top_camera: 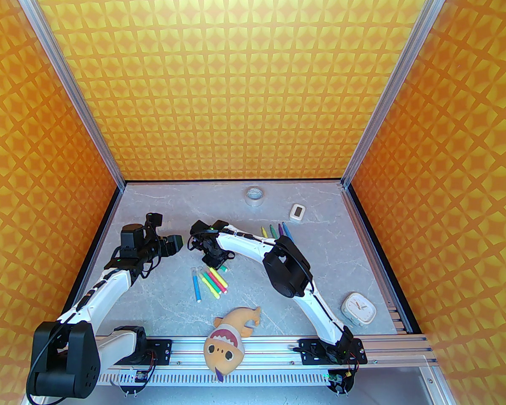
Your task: Open the pen caps
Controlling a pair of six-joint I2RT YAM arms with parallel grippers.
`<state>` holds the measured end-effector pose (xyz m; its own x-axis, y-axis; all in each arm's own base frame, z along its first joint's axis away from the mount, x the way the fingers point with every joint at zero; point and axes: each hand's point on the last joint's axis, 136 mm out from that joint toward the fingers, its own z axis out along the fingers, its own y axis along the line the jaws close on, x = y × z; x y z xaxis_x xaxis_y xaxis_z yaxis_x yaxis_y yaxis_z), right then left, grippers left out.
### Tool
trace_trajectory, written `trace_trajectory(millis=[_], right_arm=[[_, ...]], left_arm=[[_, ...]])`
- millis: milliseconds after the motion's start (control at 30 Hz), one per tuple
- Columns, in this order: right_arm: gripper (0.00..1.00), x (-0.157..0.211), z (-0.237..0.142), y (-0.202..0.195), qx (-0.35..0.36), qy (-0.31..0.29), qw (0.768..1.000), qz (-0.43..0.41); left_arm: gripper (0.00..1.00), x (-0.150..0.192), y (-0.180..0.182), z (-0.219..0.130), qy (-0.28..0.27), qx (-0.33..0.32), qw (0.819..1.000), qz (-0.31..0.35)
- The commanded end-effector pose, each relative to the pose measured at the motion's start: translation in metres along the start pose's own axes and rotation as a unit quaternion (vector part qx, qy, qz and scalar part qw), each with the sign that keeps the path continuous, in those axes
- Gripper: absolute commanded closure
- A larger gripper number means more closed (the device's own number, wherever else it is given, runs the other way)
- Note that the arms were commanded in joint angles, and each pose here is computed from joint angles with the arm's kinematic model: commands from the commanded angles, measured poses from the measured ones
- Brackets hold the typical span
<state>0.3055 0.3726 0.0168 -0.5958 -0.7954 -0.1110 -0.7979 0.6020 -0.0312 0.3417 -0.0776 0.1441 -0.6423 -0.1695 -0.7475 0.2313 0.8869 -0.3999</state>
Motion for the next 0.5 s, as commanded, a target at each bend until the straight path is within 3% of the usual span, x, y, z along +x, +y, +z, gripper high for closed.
trace_trajectory(millis=[0,267,467], right_arm=[[0.92,-0.005,0.022,-0.010,0.006,-0.013,1.000,0.023],[1.00,-0.012,-0.012,-0.035,-0.010,-0.083,0.994,0.077],[1.00,-0.010,-0.042,-0.051,-0.034,-0.151,0.982,0.109]], left_arm=[[0.24,-0.006,-0.005,-0.005,-0.014,0.009,1.000,0.013],[0.24,-0.011,-0.011,-0.005,-0.021,0.026,0.999,-0.001],[0.25,-0.013,-0.020,0.000,-0.017,0.054,0.998,-0.014]])
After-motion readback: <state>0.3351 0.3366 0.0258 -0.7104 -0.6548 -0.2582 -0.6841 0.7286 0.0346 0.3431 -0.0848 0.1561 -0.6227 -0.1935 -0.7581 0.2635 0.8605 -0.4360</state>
